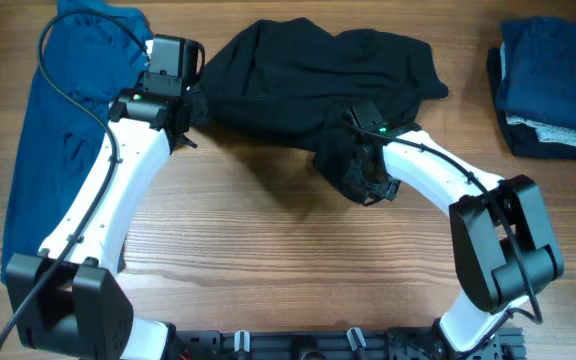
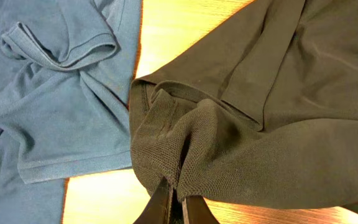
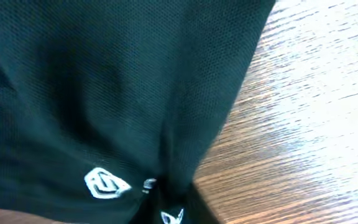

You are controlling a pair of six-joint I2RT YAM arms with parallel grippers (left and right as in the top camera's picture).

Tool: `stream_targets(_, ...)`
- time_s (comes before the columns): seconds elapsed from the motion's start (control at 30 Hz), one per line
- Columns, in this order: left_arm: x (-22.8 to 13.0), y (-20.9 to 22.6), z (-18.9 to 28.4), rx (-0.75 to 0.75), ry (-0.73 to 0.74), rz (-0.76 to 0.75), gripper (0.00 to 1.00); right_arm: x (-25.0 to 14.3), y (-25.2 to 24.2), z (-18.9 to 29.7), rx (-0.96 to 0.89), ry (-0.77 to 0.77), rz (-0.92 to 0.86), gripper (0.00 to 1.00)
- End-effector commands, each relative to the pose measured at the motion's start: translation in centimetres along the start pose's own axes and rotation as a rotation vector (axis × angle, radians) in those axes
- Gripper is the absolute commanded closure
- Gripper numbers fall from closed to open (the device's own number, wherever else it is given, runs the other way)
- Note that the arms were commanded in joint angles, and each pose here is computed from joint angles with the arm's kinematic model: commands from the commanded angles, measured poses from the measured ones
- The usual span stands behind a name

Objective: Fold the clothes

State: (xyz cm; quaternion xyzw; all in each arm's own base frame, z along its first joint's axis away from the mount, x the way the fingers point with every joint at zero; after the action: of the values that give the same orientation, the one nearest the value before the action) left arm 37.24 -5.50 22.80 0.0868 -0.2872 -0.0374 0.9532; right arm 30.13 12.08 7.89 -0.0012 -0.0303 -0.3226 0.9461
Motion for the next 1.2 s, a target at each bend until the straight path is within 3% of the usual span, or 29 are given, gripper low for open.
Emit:
stream_targets(0.0, 0.2, 0.2, 0.3, -0.006, -0.005, 0.026, 0.96, -0.3, -0.3, -0.9, -0.025, 0.012, 0.004, 0.96)
stream_targets(0.17, 0.6, 0.4, 1.2, -0.007, -0.025, 0.031, 0.96, 2.3, 1.0, 3.2, 0.076, -0.019, 0.073, 0.96)
stream_targets(0.43, 4.8, 3.3, 12.9, -0.010, -0.295, 0.072, 0.96, 11.0, -1.4, 25.0, 0.343, -0.319, 0.127, 0.96)
stream_targets(0.57, 5.2, 5.6, 18.7, 0.063, -0.462, 0.135, 0.96, 11.4, -4.9, 34.5, 0.414, -0.517, 0.133, 0.96)
stream_targets(0.73, 4.2, 7.4, 24.6, 0.079, -0.648, 0.203, 0.96, 9.9, -10.0, 42.1, 0.467, -0.725, 0.077, 0.96)
stream_targets(0.97, 2.5, 9.3, 31.2, 0.065, -0.874, 0.277, 0.96, 7.6, -13.3, 46.3, 0.521, -0.880, 0.052, 0.96)
stream_targets(1.17, 5.1, 8.0, 26.8, 0.071, -0.776, 0.245, 0.96, 9.4, -12.1, 46.1, 0.507, -0.919, 0.105, 0.96)
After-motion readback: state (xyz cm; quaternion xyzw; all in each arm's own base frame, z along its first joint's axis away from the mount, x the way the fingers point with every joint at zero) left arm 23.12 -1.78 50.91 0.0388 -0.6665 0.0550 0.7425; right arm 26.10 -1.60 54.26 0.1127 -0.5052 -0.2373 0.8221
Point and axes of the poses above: each gripper's point midway between its finger pads, its own z axis back along the fingers, its own y axis along the line the jaws close on, x = y × z, the point moved 8 cm from there along z, back along the fingers, and after that the axes turned 15 degrees about -z, right-handed, at the moved point
